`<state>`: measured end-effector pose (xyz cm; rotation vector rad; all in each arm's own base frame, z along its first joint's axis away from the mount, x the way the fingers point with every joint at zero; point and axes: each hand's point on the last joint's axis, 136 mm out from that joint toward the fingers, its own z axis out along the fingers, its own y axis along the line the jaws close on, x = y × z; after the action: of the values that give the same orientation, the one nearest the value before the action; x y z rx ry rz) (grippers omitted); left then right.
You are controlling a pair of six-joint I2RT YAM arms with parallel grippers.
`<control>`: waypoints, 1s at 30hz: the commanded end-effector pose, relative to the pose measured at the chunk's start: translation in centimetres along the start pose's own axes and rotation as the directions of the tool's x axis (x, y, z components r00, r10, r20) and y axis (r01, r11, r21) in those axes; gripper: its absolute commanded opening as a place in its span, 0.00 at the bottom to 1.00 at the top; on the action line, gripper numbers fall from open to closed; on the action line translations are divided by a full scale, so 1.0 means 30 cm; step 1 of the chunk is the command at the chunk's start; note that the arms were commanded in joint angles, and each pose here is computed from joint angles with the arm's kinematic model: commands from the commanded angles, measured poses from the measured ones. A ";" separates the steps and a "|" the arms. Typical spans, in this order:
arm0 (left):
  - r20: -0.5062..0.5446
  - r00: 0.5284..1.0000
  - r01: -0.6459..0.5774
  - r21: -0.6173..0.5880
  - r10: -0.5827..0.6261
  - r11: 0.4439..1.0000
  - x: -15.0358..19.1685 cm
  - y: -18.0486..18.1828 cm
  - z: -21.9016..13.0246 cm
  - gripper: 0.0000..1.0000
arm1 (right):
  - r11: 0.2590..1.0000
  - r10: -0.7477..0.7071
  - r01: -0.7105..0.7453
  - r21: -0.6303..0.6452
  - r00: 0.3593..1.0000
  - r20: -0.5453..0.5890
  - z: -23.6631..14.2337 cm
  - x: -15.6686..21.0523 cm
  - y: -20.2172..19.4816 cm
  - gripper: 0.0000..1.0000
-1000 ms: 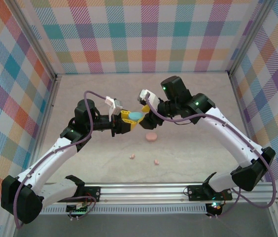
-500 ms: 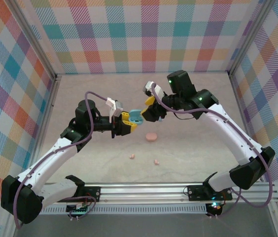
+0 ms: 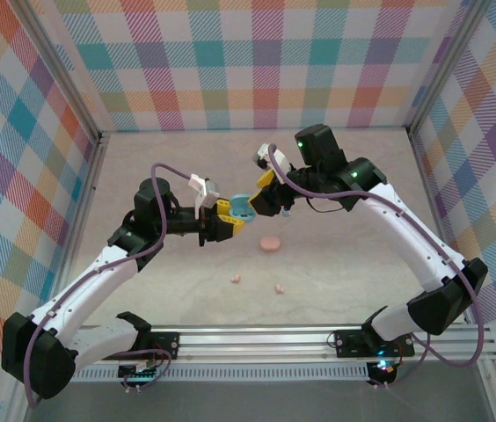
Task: Insert the wireless bluetooth earbuds into the charging case
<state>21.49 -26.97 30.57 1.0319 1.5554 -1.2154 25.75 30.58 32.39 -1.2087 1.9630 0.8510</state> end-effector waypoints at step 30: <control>-0.037 0.992 0.116 -0.159 -0.123 0.980 0.083 0.122 0.022 0.24 | 0.751 0.625 -0.653 0.103 0.752 0.208 -0.179 -0.005 -0.220 0.58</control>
<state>24.40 -26.71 27.83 0.8995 1.7161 -1.1347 29.33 25.97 35.17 -0.6079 2.1896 1.0036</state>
